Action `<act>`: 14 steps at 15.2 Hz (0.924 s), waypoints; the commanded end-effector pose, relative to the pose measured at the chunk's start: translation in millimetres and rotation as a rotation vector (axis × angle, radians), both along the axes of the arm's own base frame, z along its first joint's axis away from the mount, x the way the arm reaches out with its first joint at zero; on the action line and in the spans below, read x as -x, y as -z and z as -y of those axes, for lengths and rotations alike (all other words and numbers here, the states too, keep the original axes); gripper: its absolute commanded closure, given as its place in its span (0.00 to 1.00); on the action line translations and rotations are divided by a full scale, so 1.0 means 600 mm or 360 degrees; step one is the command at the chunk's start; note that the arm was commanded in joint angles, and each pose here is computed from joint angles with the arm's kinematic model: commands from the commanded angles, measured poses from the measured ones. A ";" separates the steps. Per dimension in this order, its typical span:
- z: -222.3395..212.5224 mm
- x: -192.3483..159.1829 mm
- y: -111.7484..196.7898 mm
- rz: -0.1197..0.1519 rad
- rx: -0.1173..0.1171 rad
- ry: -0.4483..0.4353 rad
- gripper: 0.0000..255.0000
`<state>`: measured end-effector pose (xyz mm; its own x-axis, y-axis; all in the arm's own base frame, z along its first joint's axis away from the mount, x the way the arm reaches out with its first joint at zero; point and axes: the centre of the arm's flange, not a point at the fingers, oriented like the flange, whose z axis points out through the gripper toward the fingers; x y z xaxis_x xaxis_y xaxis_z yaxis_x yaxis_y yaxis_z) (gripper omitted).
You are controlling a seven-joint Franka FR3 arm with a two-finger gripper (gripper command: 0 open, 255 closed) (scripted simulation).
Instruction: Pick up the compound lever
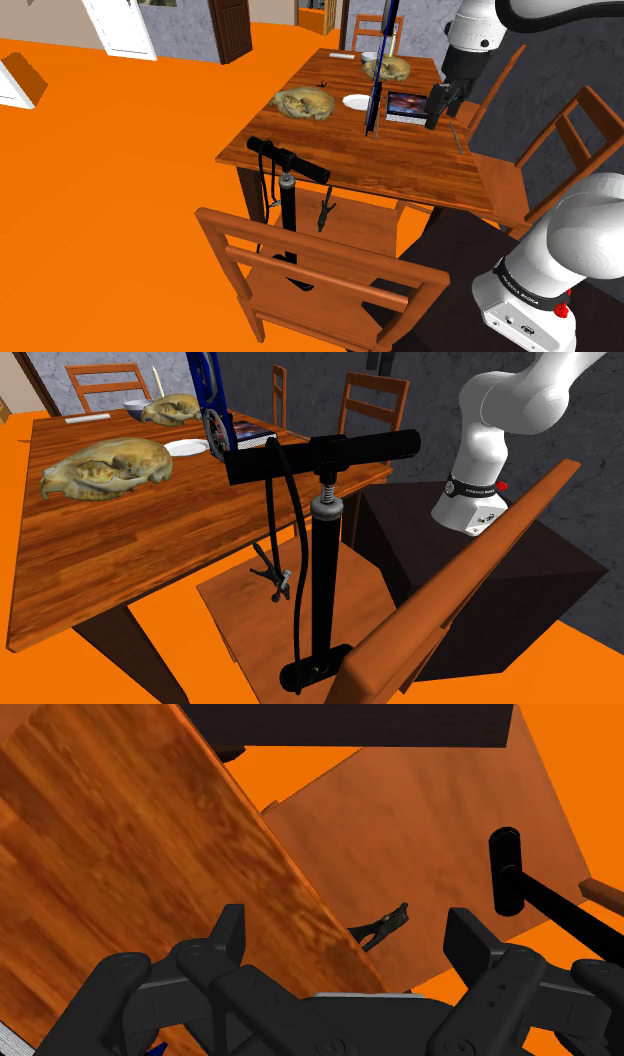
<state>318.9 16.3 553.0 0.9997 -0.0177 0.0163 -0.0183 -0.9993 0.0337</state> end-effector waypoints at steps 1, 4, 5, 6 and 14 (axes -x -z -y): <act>0.000 0.000 0.000 0.0000 0.0000 0.0000 0.00; -0.031 -0.016 0.056 0.0021 0.0012 0.0118 0.00; -0.041 -0.022 0.075 0.0028 0.0016 0.0158 0.00; -0.051 -0.029 0.094 0.0035 0.0020 0.0197 0.00; -0.121 -0.091 0.244 0.0090 0.0053 0.0512 0.00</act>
<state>369.9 79.4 418.9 0.9498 -0.3050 0.0705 -0.3091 -0.9493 0.0577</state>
